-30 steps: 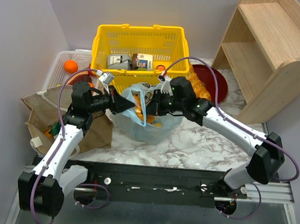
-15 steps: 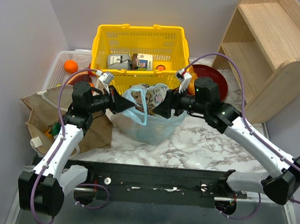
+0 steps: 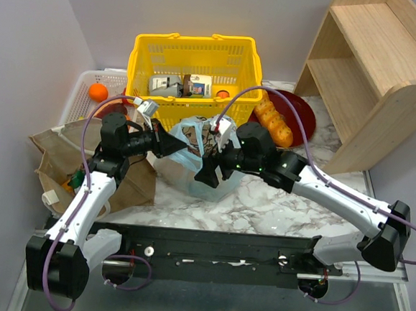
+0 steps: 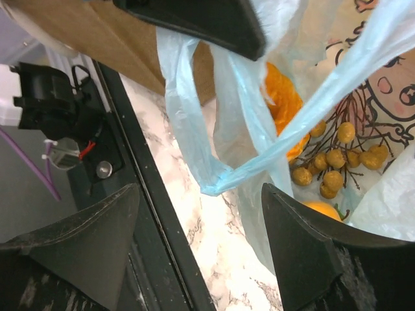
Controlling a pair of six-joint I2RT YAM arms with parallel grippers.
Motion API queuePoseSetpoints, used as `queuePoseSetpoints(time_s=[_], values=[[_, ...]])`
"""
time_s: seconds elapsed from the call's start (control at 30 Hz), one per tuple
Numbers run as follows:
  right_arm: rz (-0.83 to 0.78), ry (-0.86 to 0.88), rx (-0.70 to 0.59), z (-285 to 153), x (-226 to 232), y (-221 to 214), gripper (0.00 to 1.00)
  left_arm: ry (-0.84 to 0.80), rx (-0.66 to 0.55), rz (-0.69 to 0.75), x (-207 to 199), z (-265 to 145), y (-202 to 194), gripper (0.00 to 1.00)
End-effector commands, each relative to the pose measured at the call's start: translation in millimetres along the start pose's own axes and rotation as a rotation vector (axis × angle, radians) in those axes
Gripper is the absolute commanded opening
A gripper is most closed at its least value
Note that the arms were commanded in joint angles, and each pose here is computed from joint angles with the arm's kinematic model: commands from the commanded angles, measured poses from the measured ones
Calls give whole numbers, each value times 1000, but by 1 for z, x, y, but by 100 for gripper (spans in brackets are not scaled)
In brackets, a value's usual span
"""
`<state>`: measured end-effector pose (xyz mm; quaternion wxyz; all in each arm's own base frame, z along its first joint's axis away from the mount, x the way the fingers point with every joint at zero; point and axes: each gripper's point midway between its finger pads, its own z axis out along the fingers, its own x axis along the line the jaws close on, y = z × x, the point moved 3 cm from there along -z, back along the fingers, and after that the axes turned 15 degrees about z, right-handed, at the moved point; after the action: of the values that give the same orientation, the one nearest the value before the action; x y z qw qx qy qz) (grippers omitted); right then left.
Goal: Place the mixed food into the grocery bags and tie them
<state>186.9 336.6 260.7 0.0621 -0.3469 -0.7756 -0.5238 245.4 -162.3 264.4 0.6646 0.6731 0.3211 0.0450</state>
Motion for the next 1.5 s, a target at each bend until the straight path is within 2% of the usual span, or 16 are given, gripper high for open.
queuePoseSetpoints(time_s=[0.0, 0.33, 0.63, 0.73, 0.77, 0.83, 0.87, 0.97, 1.0, 1.03, 1.1, 1.13, 1.17, 1.23, 1.33, 1.47], values=[[-58, -104, -57, 10, -6, 12, 84, 11, -10, 1, 4, 0, 0, 0], [-94, -171, -30, 29, -13, 4, 83, 11, -8, 0, 4, 1, 0, 0], [-116, -195, -25, 43, -11, 3, 75, 12, -6, -7, 6, 1, -1, 0], [-110, -232, -44, 43, -14, 7, 61, 10, -7, -6, 5, 1, -1, 0], [-110, -236, -44, 44, -15, 7, 51, 10, -7, -6, 5, 1, 0, 0], [-105, -243, -49, 43, -16, 8, 41, 11, -7, -6, 5, 1, -1, 0], [-103, -246, -55, 42, -15, 9, 29, 11, -8, -3, 5, 1, 0, 0], [-110, -250, -56, 35, -14, 11, 3, 13, -7, 3, 5, 0, 0, 0], [-120, -249, -56, 29, -12, 13, 1, 13, -7, 5, 5, 0, 1, 0], [-128, -244, -68, 24, -8, 20, 1, 9, -9, 13, 4, 0, 3, 10], [-150, -241, -41, 11, -3, 22, 1, 8, 0, 40, 3, -1, 3, 39], [-172, -231, -63, 1, 6, 37, 1, 12, -4, 68, 1, -2, 9, 64], [-208, -237, -55, -4, 6, 40, 1, 21, -8, 101, 0, -5, 13, 71], [-277, -267, -6, -19, 4, 43, 1, 63, -18, 176, 1, -9, 22, 84], [-375, -343, 2, -36, -1, 60, 1, 86, -64, 287, -6, -16, 38, 96], [-494, -495, -11, -43, -23, 72, 1, 93, -131, 457, -23, -29, 64, 99]])
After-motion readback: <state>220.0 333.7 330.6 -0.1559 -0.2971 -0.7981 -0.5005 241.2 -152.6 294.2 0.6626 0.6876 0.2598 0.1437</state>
